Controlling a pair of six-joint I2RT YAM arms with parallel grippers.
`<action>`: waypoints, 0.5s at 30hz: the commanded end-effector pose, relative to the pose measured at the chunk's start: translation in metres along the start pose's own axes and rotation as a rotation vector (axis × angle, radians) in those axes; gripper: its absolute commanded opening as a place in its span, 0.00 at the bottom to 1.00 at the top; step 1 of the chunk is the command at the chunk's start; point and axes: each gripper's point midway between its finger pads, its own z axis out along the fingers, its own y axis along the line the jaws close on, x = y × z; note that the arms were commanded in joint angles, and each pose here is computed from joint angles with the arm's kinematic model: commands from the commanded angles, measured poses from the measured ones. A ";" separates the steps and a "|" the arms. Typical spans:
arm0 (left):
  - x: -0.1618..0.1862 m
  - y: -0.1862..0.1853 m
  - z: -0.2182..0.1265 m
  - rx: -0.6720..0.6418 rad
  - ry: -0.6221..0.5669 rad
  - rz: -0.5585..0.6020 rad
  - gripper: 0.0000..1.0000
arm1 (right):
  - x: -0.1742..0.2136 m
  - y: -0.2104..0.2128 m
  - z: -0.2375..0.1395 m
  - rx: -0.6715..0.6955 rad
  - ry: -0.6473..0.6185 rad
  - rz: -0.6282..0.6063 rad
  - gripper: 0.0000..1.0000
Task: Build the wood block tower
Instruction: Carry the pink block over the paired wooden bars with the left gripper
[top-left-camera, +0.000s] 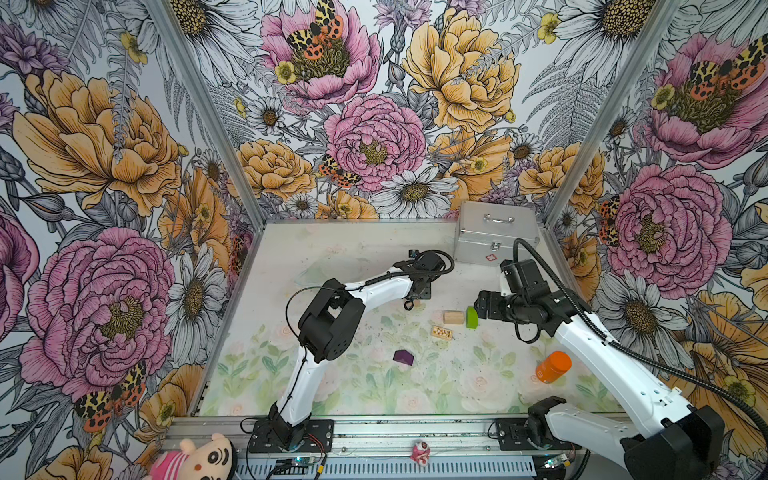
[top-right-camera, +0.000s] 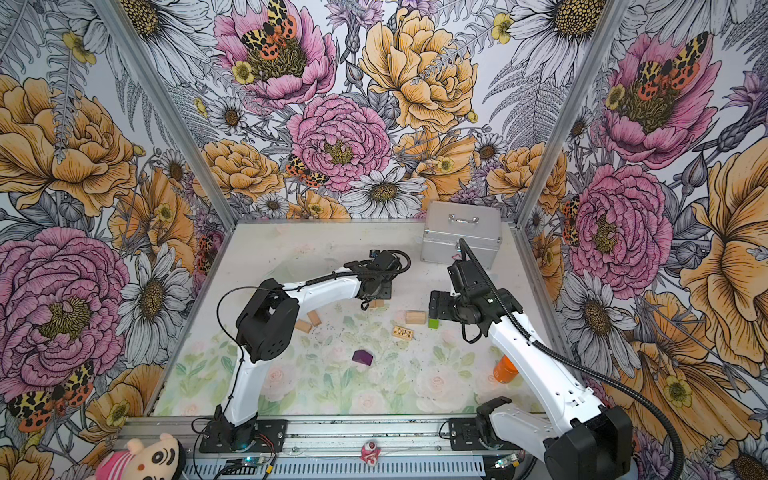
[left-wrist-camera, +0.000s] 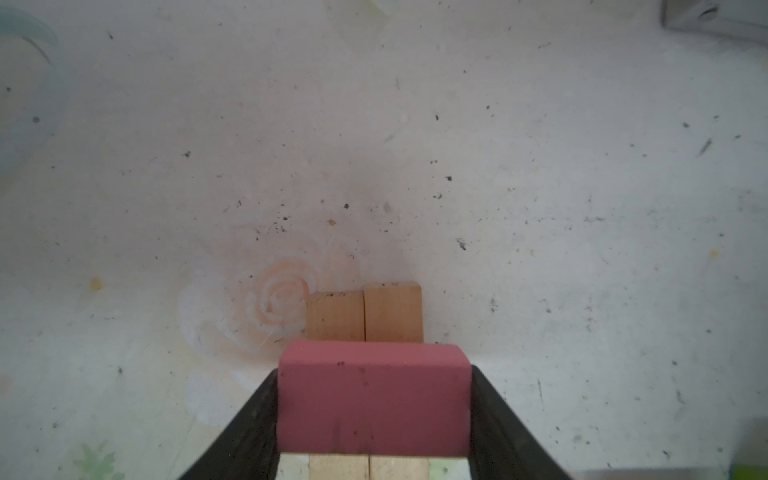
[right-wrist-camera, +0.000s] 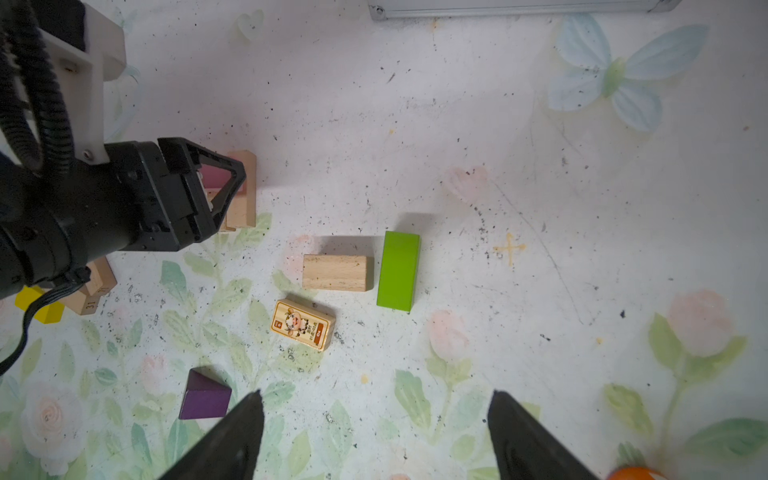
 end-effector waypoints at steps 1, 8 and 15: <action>-0.006 -0.002 0.005 0.011 0.006 0.008 0.55 | 0.001 -0.004 0.002 0.008 0.004 -0.002 0.87; -0.008 0.000 0.014 0.012 0.018 0.009 0.55 | 0.001 -0.006 0.004 0.016 0.009 0.004 0.87; -0.007 0.001 0.017 0.012 0.025 0.010 0.55 | 0.001 -0.008 0.007 0.025 0.020 0.008 0.87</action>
